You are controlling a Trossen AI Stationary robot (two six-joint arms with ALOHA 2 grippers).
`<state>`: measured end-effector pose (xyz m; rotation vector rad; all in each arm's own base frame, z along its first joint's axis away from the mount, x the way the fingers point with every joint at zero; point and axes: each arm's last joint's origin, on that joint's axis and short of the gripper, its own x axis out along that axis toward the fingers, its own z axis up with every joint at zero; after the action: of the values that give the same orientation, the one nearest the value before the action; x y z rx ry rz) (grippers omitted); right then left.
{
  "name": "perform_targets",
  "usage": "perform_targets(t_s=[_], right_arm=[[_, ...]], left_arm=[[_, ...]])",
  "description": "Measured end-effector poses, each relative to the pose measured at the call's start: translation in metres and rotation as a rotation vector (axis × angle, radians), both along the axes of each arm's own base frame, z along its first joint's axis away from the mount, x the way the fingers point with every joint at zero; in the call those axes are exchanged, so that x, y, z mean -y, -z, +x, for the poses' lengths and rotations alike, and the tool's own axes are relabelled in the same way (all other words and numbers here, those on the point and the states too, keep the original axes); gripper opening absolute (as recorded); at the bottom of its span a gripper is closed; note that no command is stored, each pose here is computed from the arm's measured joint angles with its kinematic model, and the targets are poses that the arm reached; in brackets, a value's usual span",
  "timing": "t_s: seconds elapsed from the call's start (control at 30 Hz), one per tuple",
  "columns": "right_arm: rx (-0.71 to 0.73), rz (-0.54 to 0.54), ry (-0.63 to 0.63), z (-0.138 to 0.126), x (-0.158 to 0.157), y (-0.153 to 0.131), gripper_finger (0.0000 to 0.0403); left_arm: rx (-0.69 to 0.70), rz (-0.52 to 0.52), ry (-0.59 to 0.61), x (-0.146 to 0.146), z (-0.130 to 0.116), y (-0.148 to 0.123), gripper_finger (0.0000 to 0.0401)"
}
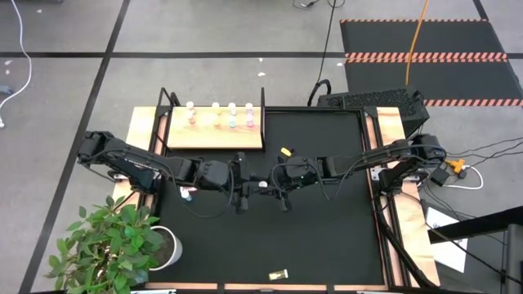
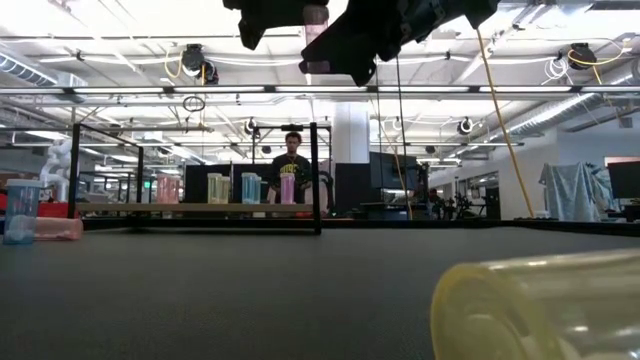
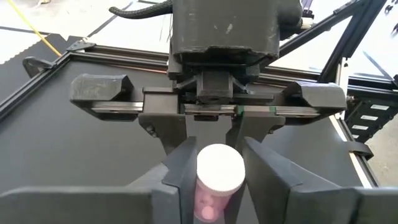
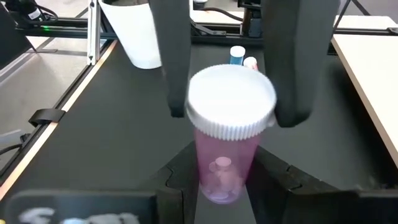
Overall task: Pick and place medicine bottles onto shelf by color
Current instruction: Put the purple pill bottle on the shelf aligned with the other purple pill bottles
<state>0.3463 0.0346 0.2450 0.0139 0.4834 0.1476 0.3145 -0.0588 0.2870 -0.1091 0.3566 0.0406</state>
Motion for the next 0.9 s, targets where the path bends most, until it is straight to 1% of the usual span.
perform_targets(t_s=[0.1, 0.17, 0.27, 0.5, 0.6, 0.73, 0.8, 0.9], right_arm=[[-0.002, -0.002, 0.000, -0.0001, 0.0002, 0.0002, 0.0102], [-0.001, -0.002, -0.001, -0.0001, 0.0000, 0.0001, 0.0102], [-0.001, -0.001, 0.001, 0.0000, 0.0002, 0.0001, 0.0102], [0.014, 0.001, 0.007, 0.0006, 0.0005, -0.0013, 0.0102], [0.012, 0.001, 0.007, 0.0005, 0.0005, -0.0012, 0.0102], [0.011, -0.001, 0.006, 0.0005, 0.0005, -0.0011, 0.0102], [0.009, -0.001, 0.006, 0.0004, 0.0005, -0.0009, 0.0102], [0.009, -0.001, 0.006, 0.0004, 0.0005, -0.0009, 0.0102]], left_arm=[[-0.006, -0.003, -0.002, -0.0001, -0.0003, 0.0004, 0.0110], [-0.005, -0.003, -0.001, -0.0001, -0.0003, 0.0002, 0.0114], [-0.006, -0.001, -0.001, -0.0001, -0.0004, 0.0003, 0.0140], [-0.021, 0.008, 0.008, 0.0004, -0.0007, 0.0020, 0.0221], [-0.018, 0.013, 0.008, -0.0001, -0.0005, 0.0017, 0.0237], [-0.019, 0.025, 0.013, -0.0002, -0.0005, 0.0018, 0.0237], [-0.019, 0.027, 0.014, -0.0003, -0.0005, 0.0017, 0.0226], [-0.019, 0.027, 0.009, -0.0018, -0.0002, 0.0017, 0.0197]])
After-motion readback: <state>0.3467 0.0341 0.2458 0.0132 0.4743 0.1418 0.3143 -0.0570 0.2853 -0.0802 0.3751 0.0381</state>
